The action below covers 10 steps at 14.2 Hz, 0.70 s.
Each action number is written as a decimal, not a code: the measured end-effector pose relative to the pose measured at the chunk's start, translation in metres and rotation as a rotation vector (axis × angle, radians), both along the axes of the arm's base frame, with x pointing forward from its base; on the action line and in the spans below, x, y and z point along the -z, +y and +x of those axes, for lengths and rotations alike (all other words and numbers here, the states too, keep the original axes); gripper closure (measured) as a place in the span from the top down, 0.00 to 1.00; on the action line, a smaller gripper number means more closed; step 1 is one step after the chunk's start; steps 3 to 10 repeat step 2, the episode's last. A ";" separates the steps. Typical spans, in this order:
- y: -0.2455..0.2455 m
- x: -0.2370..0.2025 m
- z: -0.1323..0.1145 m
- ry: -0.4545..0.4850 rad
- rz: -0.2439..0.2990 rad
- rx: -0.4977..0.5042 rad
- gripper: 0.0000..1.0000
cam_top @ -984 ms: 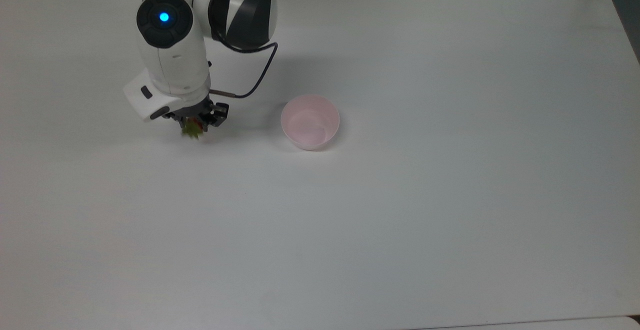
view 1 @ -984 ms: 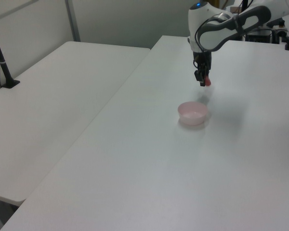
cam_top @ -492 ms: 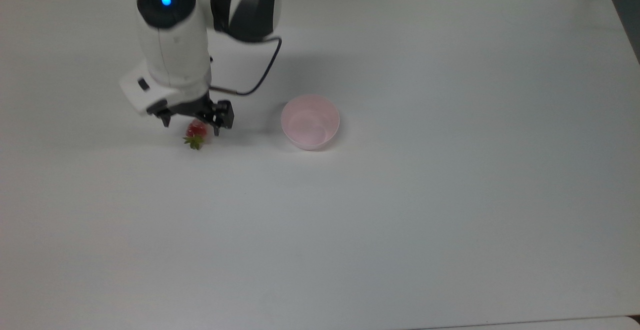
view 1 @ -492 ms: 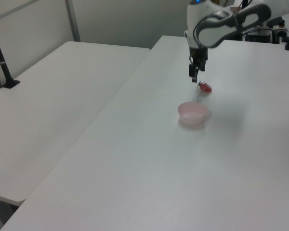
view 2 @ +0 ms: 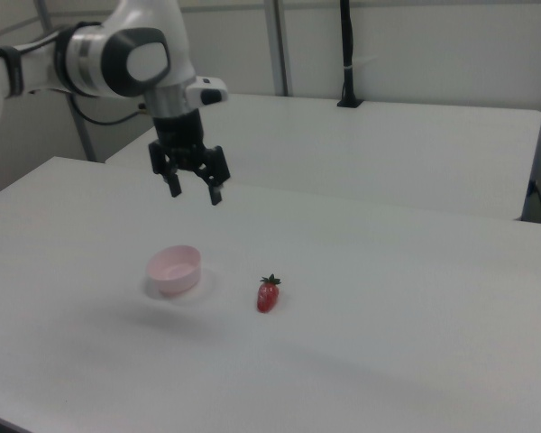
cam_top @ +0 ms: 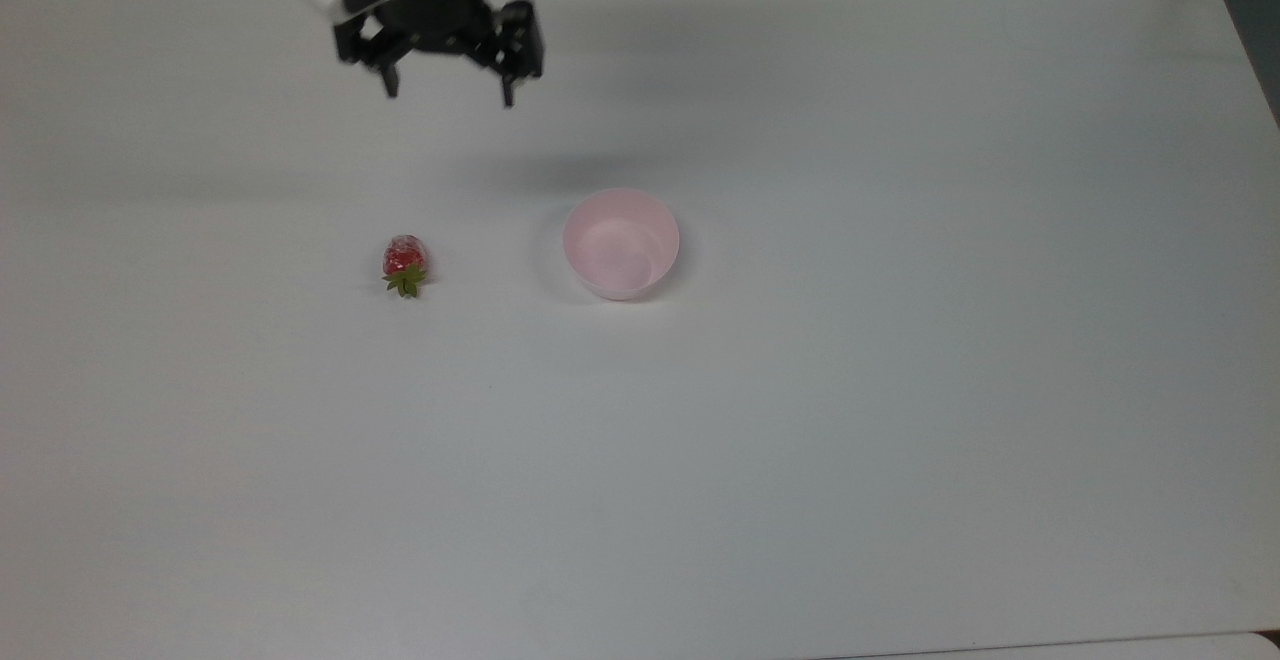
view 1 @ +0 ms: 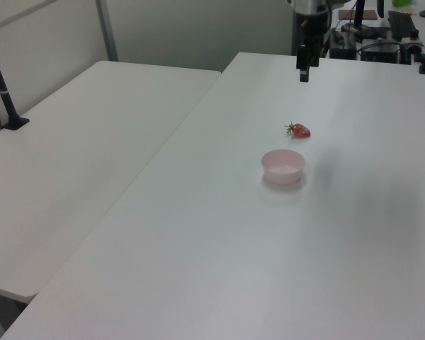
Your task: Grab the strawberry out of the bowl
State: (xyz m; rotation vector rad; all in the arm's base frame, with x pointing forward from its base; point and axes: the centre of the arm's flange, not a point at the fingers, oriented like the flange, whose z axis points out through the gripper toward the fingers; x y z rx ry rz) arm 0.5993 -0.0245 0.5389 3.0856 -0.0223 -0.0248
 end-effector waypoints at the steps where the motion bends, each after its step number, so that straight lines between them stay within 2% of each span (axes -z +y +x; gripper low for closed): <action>1: 0.008 -0.007 -0.005 -0.002 0.004 -0.011 1.00; 10: 0.011 -0.009 -0.007 -0.004 0.006 -0.015 1.00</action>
